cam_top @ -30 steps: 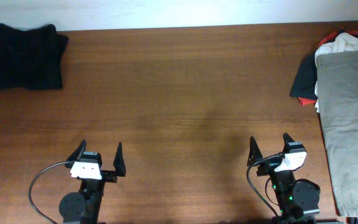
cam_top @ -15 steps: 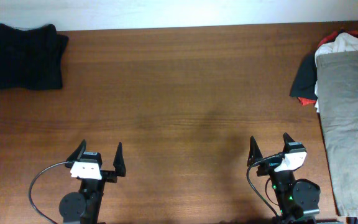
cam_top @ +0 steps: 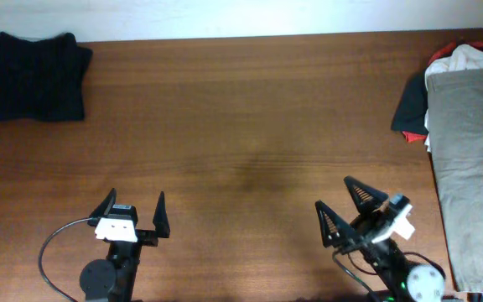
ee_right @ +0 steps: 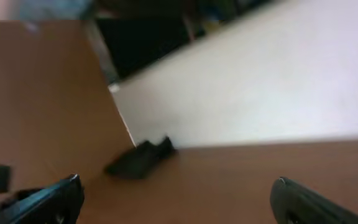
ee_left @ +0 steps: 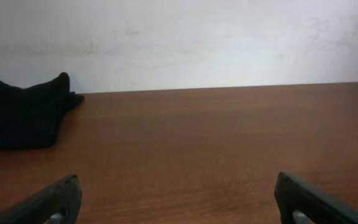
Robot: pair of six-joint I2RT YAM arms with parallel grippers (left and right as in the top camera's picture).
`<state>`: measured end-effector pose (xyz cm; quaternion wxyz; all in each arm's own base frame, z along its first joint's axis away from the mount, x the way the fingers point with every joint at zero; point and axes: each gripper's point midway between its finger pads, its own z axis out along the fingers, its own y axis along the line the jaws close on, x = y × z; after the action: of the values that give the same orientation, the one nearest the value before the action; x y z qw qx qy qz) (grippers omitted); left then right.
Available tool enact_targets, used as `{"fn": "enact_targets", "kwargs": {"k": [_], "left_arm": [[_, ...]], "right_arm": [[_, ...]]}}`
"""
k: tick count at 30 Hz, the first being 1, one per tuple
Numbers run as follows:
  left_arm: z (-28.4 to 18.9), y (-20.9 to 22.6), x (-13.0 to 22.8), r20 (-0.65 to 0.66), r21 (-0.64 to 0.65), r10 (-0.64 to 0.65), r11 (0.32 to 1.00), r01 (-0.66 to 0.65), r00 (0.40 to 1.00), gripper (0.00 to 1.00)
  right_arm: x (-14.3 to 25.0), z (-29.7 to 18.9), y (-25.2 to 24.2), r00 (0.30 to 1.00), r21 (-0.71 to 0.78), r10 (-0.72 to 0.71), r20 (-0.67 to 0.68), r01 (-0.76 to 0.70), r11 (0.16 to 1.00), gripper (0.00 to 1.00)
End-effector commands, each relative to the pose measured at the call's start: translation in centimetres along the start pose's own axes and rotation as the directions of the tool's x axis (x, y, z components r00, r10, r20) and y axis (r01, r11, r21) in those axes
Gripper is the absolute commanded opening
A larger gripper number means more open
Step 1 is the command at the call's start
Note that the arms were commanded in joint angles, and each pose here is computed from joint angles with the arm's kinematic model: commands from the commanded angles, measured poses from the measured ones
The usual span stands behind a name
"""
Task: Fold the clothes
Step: 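Reach the right gripper toward the clothes pile at the right edge, then lower the right gripper onto the khaki shorts in the pile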
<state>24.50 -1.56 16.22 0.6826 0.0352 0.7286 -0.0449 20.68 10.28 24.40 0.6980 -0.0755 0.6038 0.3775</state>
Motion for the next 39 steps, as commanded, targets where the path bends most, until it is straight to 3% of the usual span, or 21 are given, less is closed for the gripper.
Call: {"fn": "enact_targets", "kwargs": {"k": [1,4,6,9,10,12,14,19,22,25,26,29,32,33,34,37,39], "left_arm": [[0.0,0.1,0.2,0.0,-0.006,0.012,1.0,-0.012,1.0,0.99],[0.0,0.1,0.2,0.0,-0.006,0.012,1.0,-0.012,1.0,0.99],[0.0,0.1,0.2,0.0,-0.006,0.012,1.0,-0.012,1.0,0.99],[0.0,0.1,0.2,0.0,-0.006,0.012,1.0,-0.012,1.0,0.99],[0.0,0.1,0.2,0.0,-0.006,0.012,1.0,-0.012,1.0,0.99],[0.0,0.1,0.2,0.0,-0.006,0.012,1.0,-0.012,1.0,0.99],[0.0,0.1,0.2,0.0,-0.006,0.012,1.0,-0.012,1.0,0.99],[0.0,0.1,0.2,0.0,-0.006,0.012,1.0,-0.012,1.0,0.99],[0.0,0.1,0.2,0.0,-0.006,0.012,1.0,-0.012,1.0,0.99],[0.0,0.1,0.2,0.0,-0.006,0.012,1.0,-0.012,1.0,0.99],[0.0,0.1,0.2,0.0,-0.006,0.012,1.0,-0.012,1.0,0.99],[0.0,0.1,0.2,0.0,-0.006,0.012,1.0,-0.012,1.0,0.99],[0.0,0.1,0.2,0.0,-0.006,0.012,1.0,-0.012,1.0,0.99],[0.0,0.1,0.2,0.0,-0.006,0.012,1.0,-0.012,1.0,0.99],[0.0,0.1,0.2,0.0,-0.006,0.012,1.0,-0.012,1.0,0.99],[0.0,0.1,0.2,0.0,-0.006,0.012,1.0,-0.012,1.0,0.99],[0.0,0.1,0.2,0.0,-0.006,0.012,1.0,-0.012,1.0,0.99]], "right_arm": [[-2.2,0.3,0.4,0.997,0.031,-0.077,0.019,0.076,0.997,0.99],[-7.3,2.8,-2.2,0.973,0.237,-0.225,-0.051,0.23,0.944,0.99],[-9.5,5.7,-5.4,0.948,0.367,-0.24,-0.209,0.303,0.879,0.99],[-11.7,8.6,-14.4,0.873,0.649,-0.08,-0.482,0.417,0.636,0.99],[-12.1,9.0,-17.8,0.816,0.682,-0.013,-0.578,0.492,0.541,0.99],[-11.0,10.2,-23.2,0.664,0.623,0.121,-0.737,0.6,0.501,0.99],[-10.5,10.5,-26.2,0.635,0.635,0.184,-0.75,0.614,0.469,0.99],[-8.2,5.4,-37.8,0.612,0.684,0.315,-0.726,0.69,0.235,0.99],[-6.1,3.3,-43.1,0.626,0.705,0.344,-0.699,0.685,0.185,0.99],[-3.5,2.2,-47.3,0.589,0.662,0.334,-0.736,0.729,0.174,1.0],[-2.3,1.6,-48.7,0.594,0.667,0.339,-0.73,0.726,0.164,0.92],[0.9,0.0,-51.6,0.585,0.66,0.36,-0.727,0.739,0.134,0.9],[2.6,-1.4,-53.0,0.58,0.664,0.384,-0.719,0.736,0.131,0.81],[2.7,-1.7,-53.2,0.582,0.666,0.387,-0.716,0.735,0.128,0.67],[2.7,-2.0,-53.4,0.584,0.668,0.388,-0.712,0.734,0.122,0.61],[2.6,-2.1,-53.5,0.591,0.673,0.386,-0.709,0.73,0.117,0.52],[2.1,-1.7,-53.6,0.608,0.685,0.376,-0.699,0.721,0.107,0.54]]}}
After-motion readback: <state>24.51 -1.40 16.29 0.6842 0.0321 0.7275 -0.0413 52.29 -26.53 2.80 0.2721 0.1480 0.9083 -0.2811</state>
